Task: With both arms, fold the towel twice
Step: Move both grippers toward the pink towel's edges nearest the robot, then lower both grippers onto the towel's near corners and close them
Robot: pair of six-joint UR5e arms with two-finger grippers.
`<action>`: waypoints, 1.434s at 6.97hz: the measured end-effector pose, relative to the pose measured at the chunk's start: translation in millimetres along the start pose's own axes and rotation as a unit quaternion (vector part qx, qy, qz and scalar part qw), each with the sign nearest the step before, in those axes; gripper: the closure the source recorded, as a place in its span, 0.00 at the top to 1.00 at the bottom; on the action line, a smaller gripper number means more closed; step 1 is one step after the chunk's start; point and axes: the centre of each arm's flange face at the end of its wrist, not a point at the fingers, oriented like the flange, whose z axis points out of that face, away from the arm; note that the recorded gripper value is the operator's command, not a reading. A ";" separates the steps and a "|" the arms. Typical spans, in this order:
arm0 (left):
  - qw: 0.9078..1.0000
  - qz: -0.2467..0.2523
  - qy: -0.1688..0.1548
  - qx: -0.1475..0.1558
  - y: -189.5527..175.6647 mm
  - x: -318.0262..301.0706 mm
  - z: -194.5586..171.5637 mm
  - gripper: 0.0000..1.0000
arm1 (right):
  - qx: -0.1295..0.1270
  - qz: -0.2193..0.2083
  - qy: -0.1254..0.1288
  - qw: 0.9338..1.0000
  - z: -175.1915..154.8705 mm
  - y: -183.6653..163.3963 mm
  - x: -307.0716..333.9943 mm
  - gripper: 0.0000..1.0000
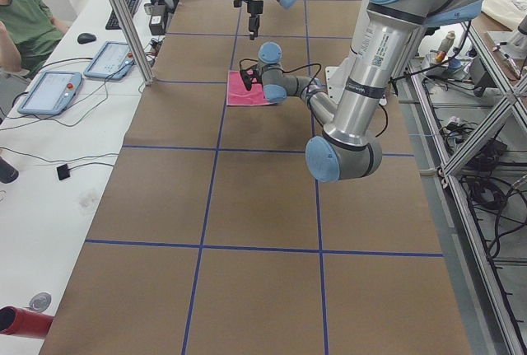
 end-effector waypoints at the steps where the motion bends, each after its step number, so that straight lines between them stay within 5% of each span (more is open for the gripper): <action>1: 1.000 0.000 -0.005 -0.010 17.0 -2.2 11.1 1.00 | -0.009 0.003 -0.003 1.000 10.1 12.0 -10.6 0.97; 7: 0.999 0.001 -0.031 -0.022 33.7 -21.6 39.0 0.97 | -0.030 -0.015 0.000 0.999 55.0 62.5 -32.8 0.98; 10: 0.999 -0.002 -0.034 -0.007 27.9 -25.0 47.0 0.61 | -0.032 -0.017 -0.001 0.999 56.3 65.5 -34.0 0.98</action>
